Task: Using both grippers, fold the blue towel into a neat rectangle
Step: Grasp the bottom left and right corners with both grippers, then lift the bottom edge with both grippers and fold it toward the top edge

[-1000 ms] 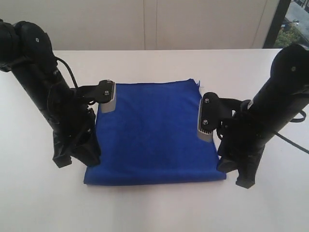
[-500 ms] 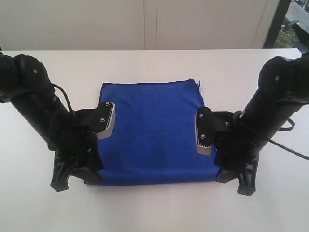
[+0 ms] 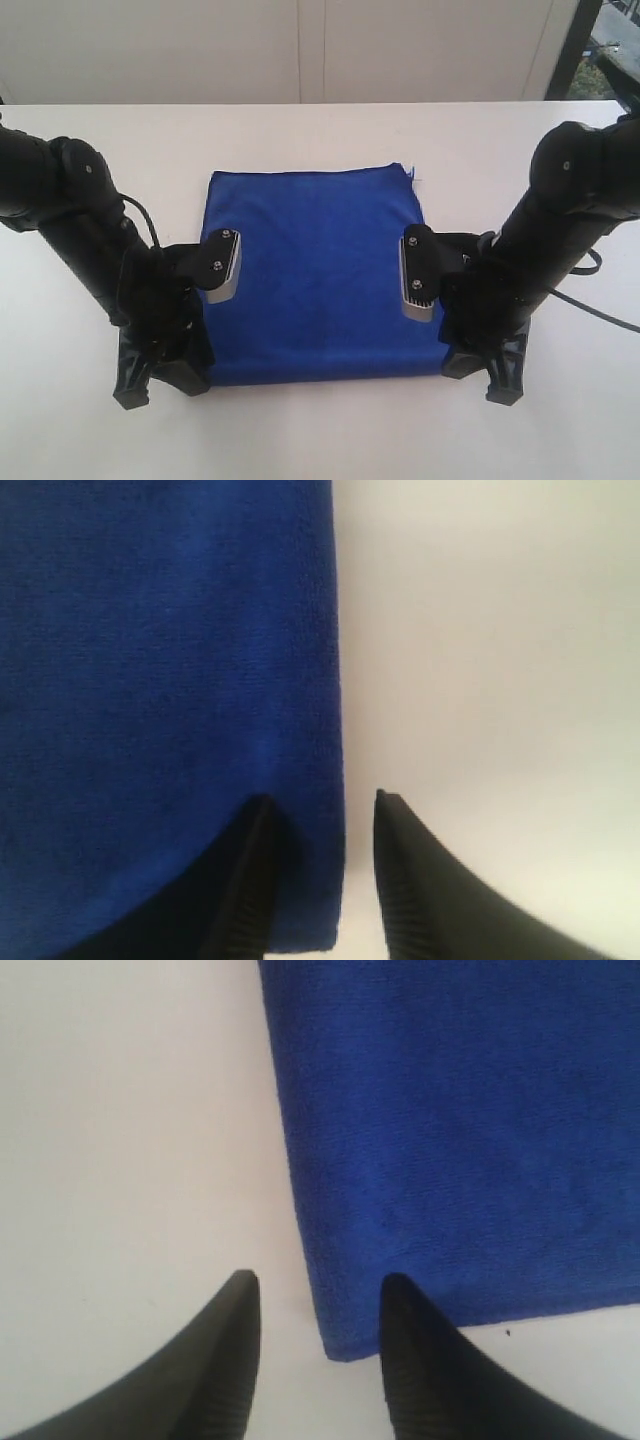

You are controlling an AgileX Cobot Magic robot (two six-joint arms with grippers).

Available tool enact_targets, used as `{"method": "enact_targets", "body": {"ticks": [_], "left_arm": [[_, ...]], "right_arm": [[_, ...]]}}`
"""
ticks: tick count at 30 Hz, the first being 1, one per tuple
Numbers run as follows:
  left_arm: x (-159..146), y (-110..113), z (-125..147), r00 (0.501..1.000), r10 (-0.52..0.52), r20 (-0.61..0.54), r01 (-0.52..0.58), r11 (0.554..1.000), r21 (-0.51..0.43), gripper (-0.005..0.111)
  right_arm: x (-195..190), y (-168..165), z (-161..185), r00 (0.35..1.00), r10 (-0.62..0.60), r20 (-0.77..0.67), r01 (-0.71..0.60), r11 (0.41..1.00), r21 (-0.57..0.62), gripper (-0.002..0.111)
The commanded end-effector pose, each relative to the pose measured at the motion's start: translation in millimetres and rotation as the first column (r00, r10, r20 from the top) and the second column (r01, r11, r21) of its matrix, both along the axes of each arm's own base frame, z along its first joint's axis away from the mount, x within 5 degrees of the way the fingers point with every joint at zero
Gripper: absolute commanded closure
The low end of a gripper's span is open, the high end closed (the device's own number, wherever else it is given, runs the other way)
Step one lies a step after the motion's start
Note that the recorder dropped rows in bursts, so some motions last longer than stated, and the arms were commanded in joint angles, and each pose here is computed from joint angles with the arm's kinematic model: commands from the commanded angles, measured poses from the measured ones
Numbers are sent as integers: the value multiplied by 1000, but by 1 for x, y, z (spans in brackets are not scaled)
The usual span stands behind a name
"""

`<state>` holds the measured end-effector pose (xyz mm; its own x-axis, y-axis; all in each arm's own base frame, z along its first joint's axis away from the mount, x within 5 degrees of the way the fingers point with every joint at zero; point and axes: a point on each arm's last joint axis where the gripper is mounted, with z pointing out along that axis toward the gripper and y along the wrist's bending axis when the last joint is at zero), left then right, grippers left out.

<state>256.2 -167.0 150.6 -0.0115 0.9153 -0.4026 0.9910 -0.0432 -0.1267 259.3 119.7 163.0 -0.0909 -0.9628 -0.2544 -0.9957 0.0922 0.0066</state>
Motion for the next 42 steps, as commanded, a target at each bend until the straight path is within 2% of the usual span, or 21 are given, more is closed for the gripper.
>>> {"method": "enact_targets", "body": {"ticks": [1, 27, 32, 36, 42], "left_arm": [[-3, 0, -4, 999, -4, -37, 4, 1000, 1, 67], [2, 1, -5, 1000, 10, 26, -11, 1000, 17, 68], [3, 1, -5, 999, 14, 34, -15, 1000, 17, 72], [3, 1, -5, 999, 13, 35, -14, 1000, 17, 76], [3, 1, -4, 999, 13, 38, -14, 1000, 15, 86]], "right_arm": [[1, 1, -6, 1000, -1, -11, 1, 1000, 1, 70], [3, 3, -35, 995, -16, -98, 14, 1000, -23, 70], [3, 3, -34, 995, -16, -98, 14, 1000, -23, 71], [4, 3, -34, 995, -16, -95, 14, 1000, -23, 82], [6, 3, -34, 997, -26, -67, 25, 1000, -19, 108]]}}
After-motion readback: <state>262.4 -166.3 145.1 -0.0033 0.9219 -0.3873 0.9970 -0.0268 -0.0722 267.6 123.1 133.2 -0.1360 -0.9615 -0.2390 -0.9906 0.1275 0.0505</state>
